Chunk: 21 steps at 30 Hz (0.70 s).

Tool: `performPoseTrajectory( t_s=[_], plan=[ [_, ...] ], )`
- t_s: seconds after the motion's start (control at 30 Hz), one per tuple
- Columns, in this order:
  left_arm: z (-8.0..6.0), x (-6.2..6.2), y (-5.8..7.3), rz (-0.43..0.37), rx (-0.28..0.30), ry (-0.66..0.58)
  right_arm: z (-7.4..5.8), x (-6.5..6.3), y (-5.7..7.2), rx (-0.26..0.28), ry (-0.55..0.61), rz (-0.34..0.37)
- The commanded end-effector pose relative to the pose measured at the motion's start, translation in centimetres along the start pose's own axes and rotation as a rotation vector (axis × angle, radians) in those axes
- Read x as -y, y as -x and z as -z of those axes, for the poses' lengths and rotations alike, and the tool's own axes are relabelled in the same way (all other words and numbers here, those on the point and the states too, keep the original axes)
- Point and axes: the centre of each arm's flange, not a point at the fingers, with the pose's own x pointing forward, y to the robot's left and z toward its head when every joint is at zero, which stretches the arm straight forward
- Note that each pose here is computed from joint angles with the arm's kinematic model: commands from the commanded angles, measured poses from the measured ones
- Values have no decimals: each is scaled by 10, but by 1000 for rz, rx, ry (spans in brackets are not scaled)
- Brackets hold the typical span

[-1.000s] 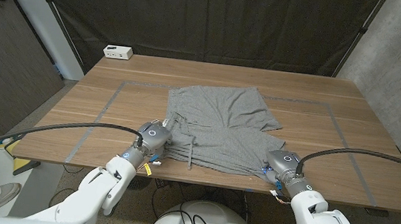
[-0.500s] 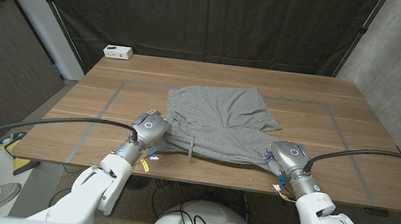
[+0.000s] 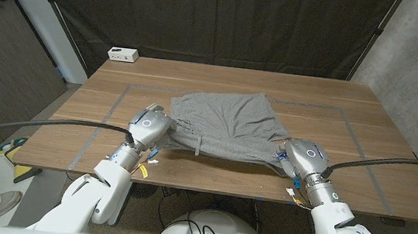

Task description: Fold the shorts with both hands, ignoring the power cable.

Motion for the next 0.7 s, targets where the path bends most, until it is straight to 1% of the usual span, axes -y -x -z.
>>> performPoseTrajectory(
  t_s=[0.03,0.1,0.13,0.2,0.37,0.47,0.63,0.7],
  plan=[
    [16,-23,6,-81,-42,2,-2,18,-5,24,28,96],
    [19,-25,6,-90,-49,-3,-2,20,-8,31,35,94],
    [20,-26,5,-91,-51,-4,-3,21,-8,37,39,110],
    [22,-27,5,-97,-54,-4,-4,24,-10,38,48,112],
    [26,-30,4,-92,-59,3,-4,29,-14,47,75,132],
    [30,-33,3,-86,-66,12,-5,32,-19,50,85,137],
    [36,-38,1,-68,-79,3,-8,36,-29,78,100,130],
    [39,-39,1,-64,-84,4,-9,38,-33,86,116,138]
  ],
)
